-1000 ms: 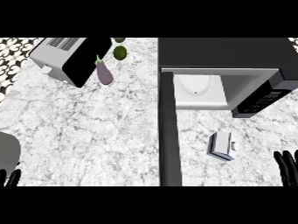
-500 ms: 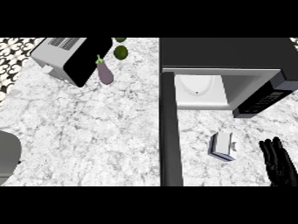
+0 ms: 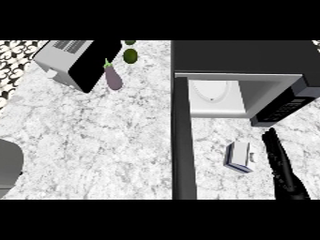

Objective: Pick up the milk, place it into the microwave and close the microwave

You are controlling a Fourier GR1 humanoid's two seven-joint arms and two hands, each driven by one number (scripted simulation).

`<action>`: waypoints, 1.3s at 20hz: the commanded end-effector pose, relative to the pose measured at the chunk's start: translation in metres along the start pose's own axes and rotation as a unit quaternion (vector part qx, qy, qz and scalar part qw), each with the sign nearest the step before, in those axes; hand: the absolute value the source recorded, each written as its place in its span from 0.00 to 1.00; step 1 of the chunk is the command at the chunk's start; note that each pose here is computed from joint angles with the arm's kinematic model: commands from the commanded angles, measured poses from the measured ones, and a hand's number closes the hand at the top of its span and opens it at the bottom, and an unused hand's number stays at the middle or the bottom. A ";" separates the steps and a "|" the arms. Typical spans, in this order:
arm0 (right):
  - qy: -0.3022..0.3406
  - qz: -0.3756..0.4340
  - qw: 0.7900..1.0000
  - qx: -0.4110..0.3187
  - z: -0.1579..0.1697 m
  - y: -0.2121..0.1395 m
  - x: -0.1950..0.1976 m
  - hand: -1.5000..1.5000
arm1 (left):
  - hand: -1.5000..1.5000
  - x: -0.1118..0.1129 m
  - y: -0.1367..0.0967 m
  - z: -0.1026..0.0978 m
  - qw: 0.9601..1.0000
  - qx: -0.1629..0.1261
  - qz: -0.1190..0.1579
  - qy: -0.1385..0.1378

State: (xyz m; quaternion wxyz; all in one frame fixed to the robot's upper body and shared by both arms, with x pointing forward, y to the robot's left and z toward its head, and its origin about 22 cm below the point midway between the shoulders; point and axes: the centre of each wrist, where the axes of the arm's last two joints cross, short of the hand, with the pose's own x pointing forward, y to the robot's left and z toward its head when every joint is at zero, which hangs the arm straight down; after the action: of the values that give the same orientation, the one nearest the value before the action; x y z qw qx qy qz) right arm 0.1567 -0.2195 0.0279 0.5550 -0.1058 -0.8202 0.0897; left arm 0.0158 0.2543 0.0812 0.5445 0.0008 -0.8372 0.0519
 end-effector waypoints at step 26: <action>0.082 0.031 0.996 0.028 0.002 0.011 -0.154 0.00 | 0.00 0.006 0.007 0.033 1.000 0.008 0.004 -0.009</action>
State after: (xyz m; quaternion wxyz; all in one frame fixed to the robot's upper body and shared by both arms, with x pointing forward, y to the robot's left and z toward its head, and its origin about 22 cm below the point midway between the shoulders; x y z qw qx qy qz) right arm 0.2113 -0.2694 -0.0924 0.6080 -0.1274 -0.7756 0.1121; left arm -0.0158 0.2691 0.0701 0.5424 0.0039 -0.8382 0.0557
